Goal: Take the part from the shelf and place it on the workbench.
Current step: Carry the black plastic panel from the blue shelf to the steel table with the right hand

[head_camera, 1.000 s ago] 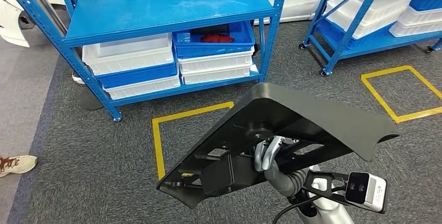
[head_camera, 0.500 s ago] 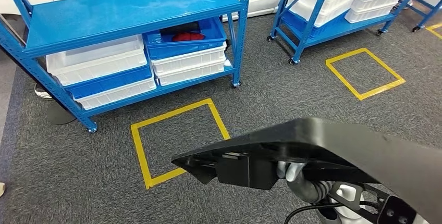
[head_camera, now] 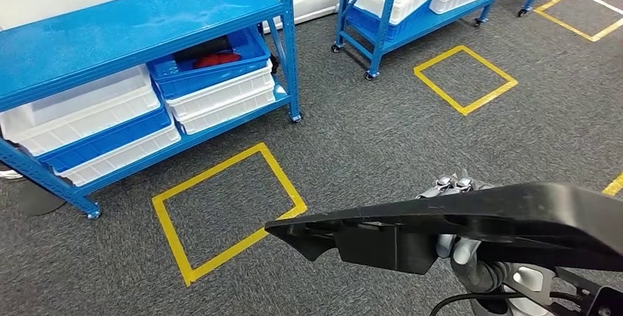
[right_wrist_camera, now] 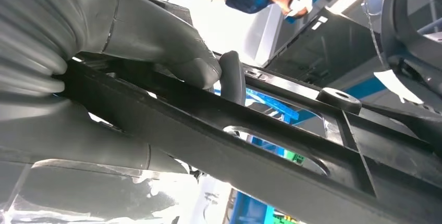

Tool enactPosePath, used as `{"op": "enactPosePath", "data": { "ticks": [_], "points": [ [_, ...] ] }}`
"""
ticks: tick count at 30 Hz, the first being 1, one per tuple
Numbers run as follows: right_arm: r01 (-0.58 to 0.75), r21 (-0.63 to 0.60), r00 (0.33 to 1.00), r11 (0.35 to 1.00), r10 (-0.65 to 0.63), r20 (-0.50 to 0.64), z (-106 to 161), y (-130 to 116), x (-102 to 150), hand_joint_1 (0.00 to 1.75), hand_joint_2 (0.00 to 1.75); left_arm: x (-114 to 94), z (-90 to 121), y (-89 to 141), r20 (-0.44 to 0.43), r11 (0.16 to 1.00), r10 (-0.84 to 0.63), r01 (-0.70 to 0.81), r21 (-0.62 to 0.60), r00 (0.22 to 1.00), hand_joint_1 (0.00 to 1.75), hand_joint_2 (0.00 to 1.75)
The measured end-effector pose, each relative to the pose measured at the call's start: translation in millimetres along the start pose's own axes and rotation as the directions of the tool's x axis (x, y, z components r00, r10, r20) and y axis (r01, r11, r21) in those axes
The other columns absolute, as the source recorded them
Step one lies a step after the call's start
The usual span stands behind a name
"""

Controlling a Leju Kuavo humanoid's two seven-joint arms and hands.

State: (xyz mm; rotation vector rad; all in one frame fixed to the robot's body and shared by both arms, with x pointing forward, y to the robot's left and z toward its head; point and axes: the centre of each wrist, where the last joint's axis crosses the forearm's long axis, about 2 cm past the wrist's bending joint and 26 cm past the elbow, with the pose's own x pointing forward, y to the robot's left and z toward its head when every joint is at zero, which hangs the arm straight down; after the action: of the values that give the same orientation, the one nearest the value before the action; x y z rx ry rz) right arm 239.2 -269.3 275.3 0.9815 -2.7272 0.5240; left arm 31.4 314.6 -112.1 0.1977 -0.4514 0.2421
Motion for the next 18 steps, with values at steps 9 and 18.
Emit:
{"op": "enactPosePath", "data": {
  "ticks": [9,18],
  "points": [
    [-0.019,0.013,0.999,1.0,0.019,0.029,-10,5,0,1.75,1.75,1,1,-11,0.01,0.997,0.054,-0.053,-0.056,0.998,0.0,0.0],
    [-0.027,-0.001,0.999,1.0,0.027,0.044,-22,9,-13,1.75,1.75,2,1,-15,0.011,0.995,0.075,-0.074,-0.069,0.997,0.0,0.0]
  ]
}}
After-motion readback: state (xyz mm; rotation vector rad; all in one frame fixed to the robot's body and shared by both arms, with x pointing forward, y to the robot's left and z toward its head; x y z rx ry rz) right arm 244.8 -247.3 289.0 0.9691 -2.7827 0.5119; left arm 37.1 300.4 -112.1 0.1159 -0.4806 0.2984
